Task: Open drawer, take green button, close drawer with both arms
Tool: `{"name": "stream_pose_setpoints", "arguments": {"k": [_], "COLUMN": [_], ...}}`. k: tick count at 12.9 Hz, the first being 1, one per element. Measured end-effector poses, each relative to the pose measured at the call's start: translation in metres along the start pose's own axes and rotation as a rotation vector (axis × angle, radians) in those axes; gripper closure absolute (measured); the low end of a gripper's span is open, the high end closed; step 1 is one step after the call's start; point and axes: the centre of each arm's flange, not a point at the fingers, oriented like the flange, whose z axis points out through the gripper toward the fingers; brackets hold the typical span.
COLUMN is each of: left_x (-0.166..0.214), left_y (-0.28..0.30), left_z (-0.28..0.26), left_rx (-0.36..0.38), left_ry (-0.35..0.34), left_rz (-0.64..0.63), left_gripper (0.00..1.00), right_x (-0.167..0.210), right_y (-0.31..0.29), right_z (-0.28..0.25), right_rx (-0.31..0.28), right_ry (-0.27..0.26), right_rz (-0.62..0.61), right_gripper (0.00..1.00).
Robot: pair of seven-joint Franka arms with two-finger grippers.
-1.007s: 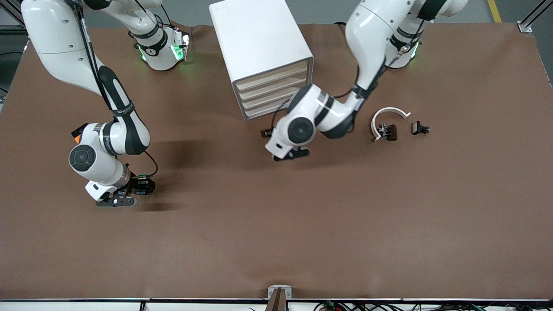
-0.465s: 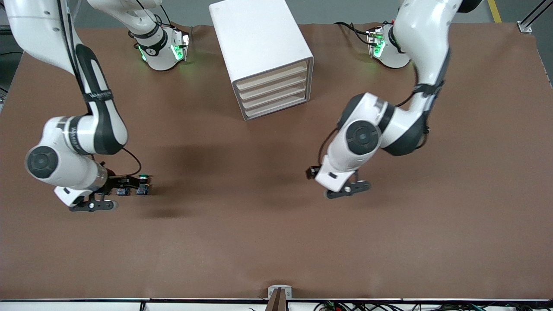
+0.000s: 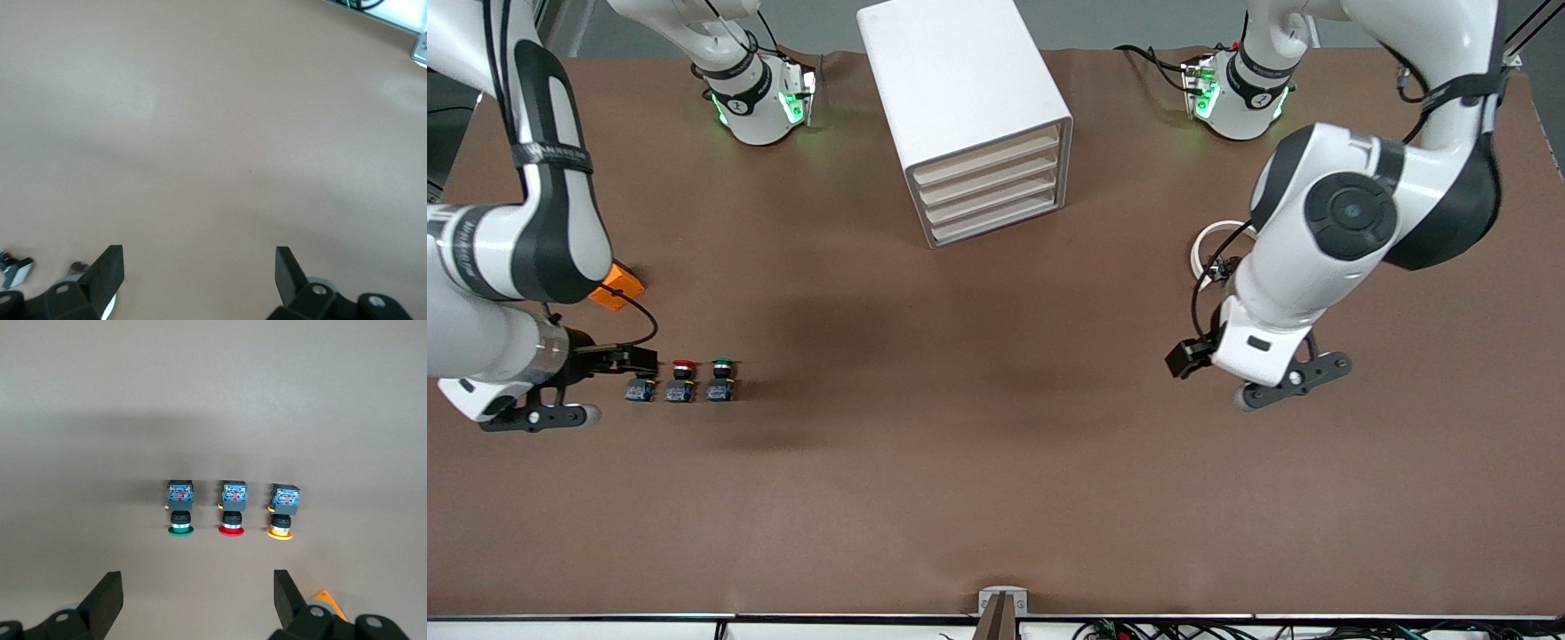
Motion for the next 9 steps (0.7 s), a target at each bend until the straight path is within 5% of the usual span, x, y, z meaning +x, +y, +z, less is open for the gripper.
{"name": "stream_pose_setpoints", "arguments": {"k": [2,9], "left_x": [0.002,-0.01], "left_y": [-0.017,-0.124], "left_z": [-0.021,-0.127], "left_rx": [0.008,0.076], "left_ry": [0.0,-0.057], "left_rz": [0.021,0.084], "left_gripper": [0.0,0.0], "right_x": [0.0,-0.024], "right_y": [0.001,0.007], "right_z": [-0.035,-0.119], "right_rx": [-0.004,-0.017], "right_ry": [0.034,0.022], "right_rz": [0.002,0.01], "right_gripper": [0.0,0.0]}}
